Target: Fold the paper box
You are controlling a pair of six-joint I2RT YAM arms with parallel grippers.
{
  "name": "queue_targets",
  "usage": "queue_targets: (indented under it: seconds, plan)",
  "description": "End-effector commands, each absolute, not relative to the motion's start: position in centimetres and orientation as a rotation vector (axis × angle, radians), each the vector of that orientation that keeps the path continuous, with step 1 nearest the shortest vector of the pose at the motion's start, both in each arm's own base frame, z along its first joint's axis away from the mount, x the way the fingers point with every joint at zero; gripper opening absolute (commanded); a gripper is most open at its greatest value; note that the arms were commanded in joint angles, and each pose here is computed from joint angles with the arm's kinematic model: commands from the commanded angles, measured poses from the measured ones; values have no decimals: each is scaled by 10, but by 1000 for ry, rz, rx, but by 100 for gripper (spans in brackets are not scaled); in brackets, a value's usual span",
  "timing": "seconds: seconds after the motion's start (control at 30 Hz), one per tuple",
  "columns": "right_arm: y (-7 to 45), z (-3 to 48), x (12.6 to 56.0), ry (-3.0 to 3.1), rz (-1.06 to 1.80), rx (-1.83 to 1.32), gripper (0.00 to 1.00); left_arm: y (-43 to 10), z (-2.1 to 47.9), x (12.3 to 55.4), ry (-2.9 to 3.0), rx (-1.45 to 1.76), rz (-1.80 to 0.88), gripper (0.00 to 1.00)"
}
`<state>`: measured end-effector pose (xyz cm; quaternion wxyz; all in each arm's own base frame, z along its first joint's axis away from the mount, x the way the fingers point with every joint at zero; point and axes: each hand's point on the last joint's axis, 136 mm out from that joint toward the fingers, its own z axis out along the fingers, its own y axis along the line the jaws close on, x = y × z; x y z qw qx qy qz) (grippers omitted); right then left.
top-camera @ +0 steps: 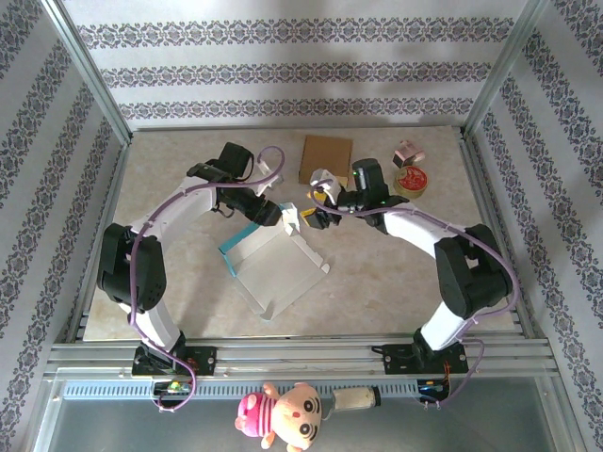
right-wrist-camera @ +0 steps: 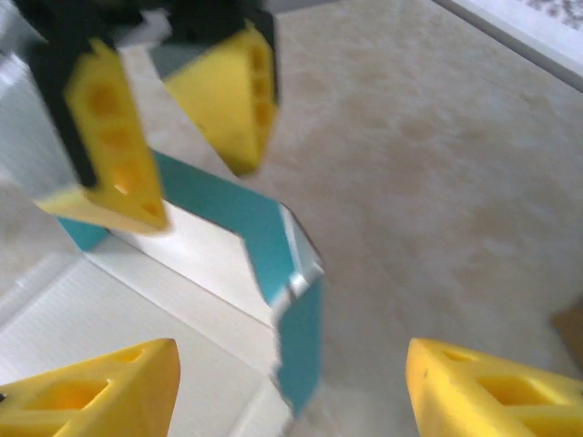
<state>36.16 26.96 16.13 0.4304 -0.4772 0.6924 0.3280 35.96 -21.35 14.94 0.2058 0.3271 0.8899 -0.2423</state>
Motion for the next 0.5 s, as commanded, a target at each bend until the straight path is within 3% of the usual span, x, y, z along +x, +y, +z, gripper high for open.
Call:
queue_targets:
  seconds: [0.0, 0.13, 0.47]
  plan:
    - [260, 162, 371, 1644, 736, -1296, 65, -214, 169, 348, 2444, 891, -722, 66]
    - [258, 148, 380, 1553, 690, -1430, 60, -209, 175, 338, 2440, 853, -724, 71]
    - [288, 105, 386, 1487, 614, -1731, 55, -175, 138, 312, 2655, 830, -535, 71]
